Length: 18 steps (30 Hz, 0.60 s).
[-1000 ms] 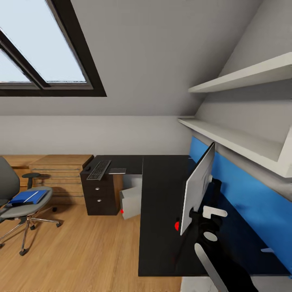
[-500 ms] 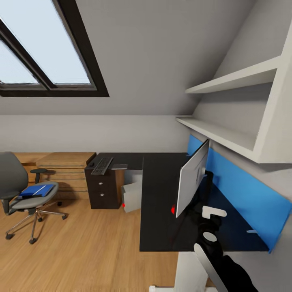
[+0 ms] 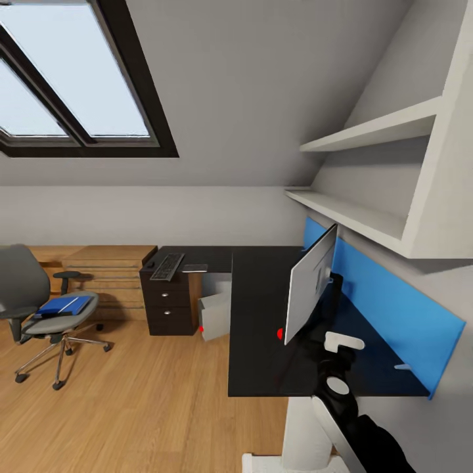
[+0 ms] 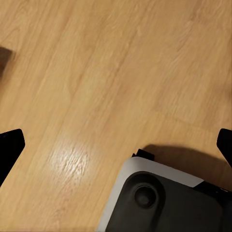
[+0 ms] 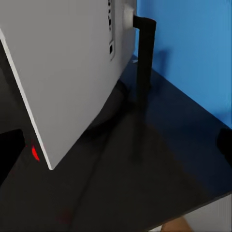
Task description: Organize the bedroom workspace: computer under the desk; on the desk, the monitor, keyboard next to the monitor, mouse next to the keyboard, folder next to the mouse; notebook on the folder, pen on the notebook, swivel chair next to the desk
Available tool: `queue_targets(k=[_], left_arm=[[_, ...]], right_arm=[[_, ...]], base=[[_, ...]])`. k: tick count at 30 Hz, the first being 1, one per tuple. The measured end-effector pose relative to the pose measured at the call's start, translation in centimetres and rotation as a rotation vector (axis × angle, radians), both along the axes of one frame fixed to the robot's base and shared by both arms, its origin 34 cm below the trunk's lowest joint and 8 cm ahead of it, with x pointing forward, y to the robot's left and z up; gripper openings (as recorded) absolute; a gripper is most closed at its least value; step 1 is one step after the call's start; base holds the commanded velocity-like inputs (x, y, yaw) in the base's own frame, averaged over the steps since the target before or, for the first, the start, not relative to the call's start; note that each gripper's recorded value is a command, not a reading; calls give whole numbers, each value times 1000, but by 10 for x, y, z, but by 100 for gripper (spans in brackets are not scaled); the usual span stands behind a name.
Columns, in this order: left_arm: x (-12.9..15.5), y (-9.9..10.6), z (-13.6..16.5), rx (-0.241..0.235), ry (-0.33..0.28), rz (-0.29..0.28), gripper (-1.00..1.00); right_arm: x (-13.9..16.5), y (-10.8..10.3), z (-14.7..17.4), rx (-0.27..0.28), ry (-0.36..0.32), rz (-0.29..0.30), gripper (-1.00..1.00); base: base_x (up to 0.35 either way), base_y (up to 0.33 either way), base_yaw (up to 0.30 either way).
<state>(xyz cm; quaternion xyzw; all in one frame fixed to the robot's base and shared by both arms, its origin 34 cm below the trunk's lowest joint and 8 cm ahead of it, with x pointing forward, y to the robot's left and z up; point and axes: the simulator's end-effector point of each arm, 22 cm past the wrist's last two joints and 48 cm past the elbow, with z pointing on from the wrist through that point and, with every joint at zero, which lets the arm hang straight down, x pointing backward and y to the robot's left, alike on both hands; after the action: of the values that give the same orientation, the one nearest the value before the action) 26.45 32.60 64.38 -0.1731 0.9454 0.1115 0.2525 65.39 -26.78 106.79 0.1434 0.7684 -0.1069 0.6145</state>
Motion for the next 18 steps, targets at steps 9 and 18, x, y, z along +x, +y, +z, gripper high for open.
queue_targets(k=[9, 18], left_arm=[[0, 0, 0, 1, 0, 0, 100], [0, 2, 0, 3, 0, 0, 100]], right_arm=[[2, 58, 8, 29, -17, 82, 100], [28, 97, -18, -116, 21, 107, 100]], base=[[-3, 0, 0], [0, 1, 0]])
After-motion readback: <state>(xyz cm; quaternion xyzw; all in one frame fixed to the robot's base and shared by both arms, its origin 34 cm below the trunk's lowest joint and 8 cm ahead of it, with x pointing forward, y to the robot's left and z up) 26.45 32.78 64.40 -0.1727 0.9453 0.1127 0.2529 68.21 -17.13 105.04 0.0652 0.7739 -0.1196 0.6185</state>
